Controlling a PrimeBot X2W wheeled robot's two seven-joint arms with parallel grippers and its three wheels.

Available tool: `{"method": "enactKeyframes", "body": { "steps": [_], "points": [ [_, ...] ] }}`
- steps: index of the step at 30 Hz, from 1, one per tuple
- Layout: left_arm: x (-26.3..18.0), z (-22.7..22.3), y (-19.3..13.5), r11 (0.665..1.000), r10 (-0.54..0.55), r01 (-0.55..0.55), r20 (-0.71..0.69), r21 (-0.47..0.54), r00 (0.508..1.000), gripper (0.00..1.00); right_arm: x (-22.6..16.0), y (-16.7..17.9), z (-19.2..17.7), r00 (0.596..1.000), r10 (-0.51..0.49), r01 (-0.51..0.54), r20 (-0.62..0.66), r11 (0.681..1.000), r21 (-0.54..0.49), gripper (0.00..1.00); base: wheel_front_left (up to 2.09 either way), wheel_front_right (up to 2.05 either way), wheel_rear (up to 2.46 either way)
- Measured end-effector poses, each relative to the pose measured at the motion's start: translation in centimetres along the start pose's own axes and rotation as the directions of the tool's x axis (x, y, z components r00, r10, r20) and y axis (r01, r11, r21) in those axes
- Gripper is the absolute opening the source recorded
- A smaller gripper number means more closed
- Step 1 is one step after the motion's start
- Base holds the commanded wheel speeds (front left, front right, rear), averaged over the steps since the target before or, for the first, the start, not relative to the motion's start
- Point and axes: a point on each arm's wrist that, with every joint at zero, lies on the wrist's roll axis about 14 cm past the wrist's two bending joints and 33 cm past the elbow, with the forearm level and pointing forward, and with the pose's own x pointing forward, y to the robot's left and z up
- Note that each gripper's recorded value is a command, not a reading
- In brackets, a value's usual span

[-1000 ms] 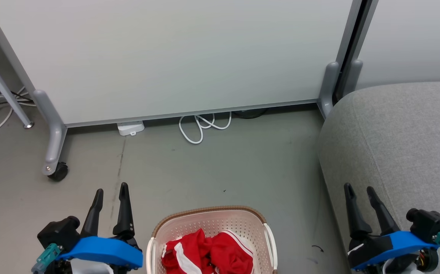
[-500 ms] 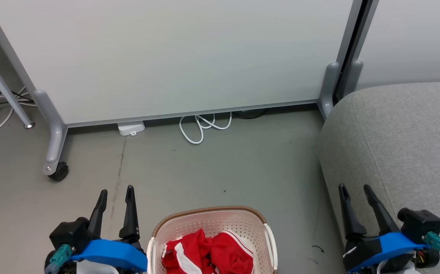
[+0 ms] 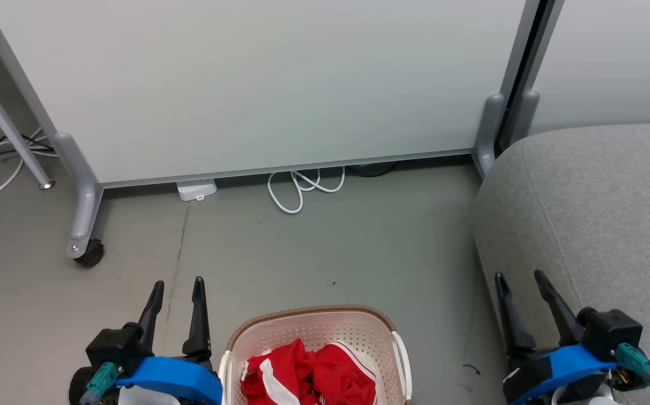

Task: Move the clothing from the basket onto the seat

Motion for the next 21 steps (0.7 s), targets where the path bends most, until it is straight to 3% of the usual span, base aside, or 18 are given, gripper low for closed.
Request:
{"method": "enactKeyframes", "body": {
  "steps": [21],
  "points": [
    [0.08,0.14,-0.59,0.992,-0.034,0.031,0.018,0.123,0.999,1.00,0.09,0.76,0.23,0.999,0.042,-0.040,0.016,0.989,-0.145,1.00,0.00,0.00,0.00]
  ]
}}
